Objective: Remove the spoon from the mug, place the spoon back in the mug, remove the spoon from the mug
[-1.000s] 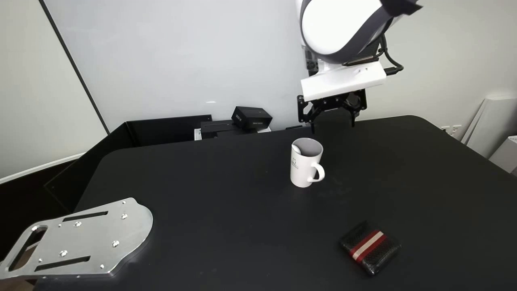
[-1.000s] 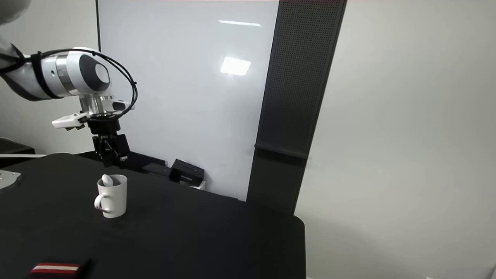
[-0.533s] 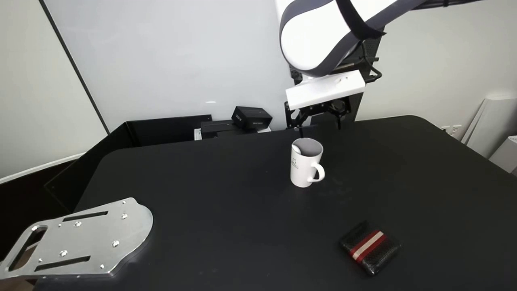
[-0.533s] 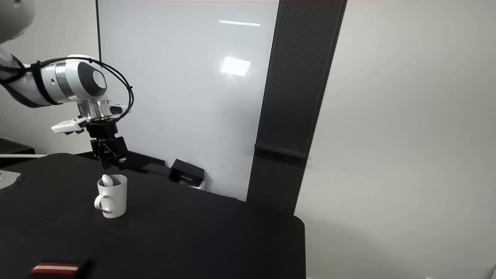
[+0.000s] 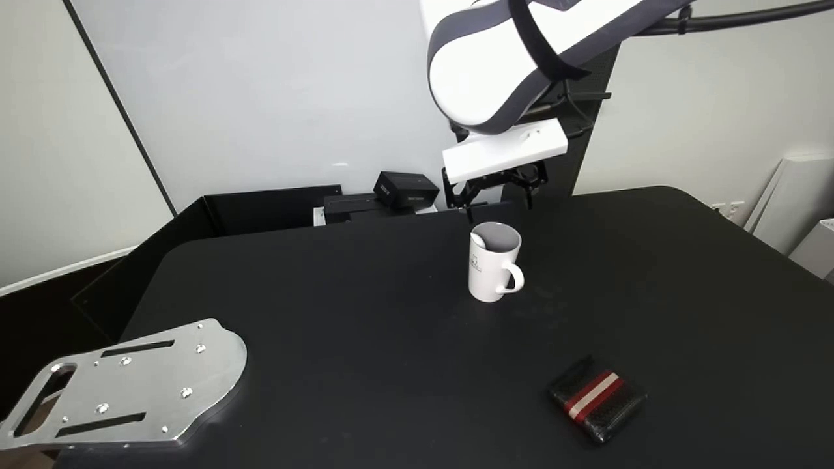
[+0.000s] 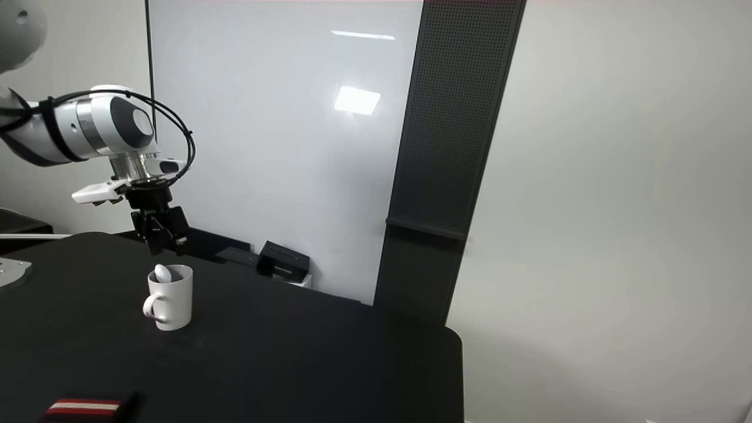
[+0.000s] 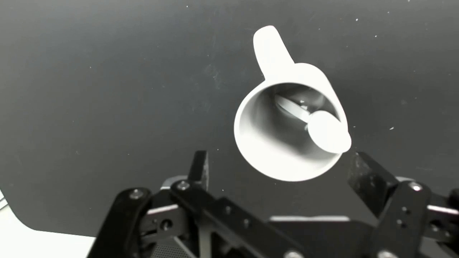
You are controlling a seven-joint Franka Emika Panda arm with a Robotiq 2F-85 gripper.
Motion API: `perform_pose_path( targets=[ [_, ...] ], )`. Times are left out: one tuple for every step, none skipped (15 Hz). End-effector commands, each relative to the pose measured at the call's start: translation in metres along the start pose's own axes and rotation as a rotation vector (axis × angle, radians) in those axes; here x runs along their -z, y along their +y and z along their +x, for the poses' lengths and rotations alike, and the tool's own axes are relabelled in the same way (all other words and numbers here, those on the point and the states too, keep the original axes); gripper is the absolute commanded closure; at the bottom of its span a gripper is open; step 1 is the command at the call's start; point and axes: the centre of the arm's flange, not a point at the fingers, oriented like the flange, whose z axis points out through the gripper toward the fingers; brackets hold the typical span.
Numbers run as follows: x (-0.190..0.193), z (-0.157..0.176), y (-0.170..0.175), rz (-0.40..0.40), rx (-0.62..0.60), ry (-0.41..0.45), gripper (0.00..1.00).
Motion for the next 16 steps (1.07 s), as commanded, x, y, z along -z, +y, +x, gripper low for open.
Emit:
perform_pose_path(
  targets=[
    [-0.002,0.012,-0.01,-0.024,0.014,0.01,0.0],
    [-0.004,0.012,-0.012,-0.026,0.017,0.011,0.0],
    [-0.005,0.012,-0.013,-0.029,0.019,0.012,0.0],
    [-0.006,0.012,-0.015,-0.029,0.021,0.011,0.0],
    [-0.007,0.012,-0.016,-0.029,0.023,0.011,0.0],
    [-0.008,0.011,-0.018,-0.03,0.025,0.011,0.0],
    [-0.009,0.011,-0.019,-0.03,0.028,0.011,0.0],
    [-0.01,0.01,-0.02,-0.032,0.031,0.01,0.0],
    [-0.011,0.009,-0.021,-0.034,0.033,0.01,0.0],
    [-0.012,0.009,-0.022,-0.036,0.035,0.01,0.0],
    [-0.013,0.008,-0.023,-0.037,0.037,0.009,0.0],
    [-0.013,0.008,-0.024,-0.038,0.038,0.008,0.0],
    [-0.014,0.008,-0.024,-0.04,0.039,0.008,0.0],
    [-0.015,0.008,-0.024,-0.042,0.04,0.008,0.0],
    [-0.015,0.008,-0.024,-0.044,0.04,0.008,0.0],
    [-0.016,0.008,-0.024,-0.044,0.04,0.008,0.0]
  ],
)
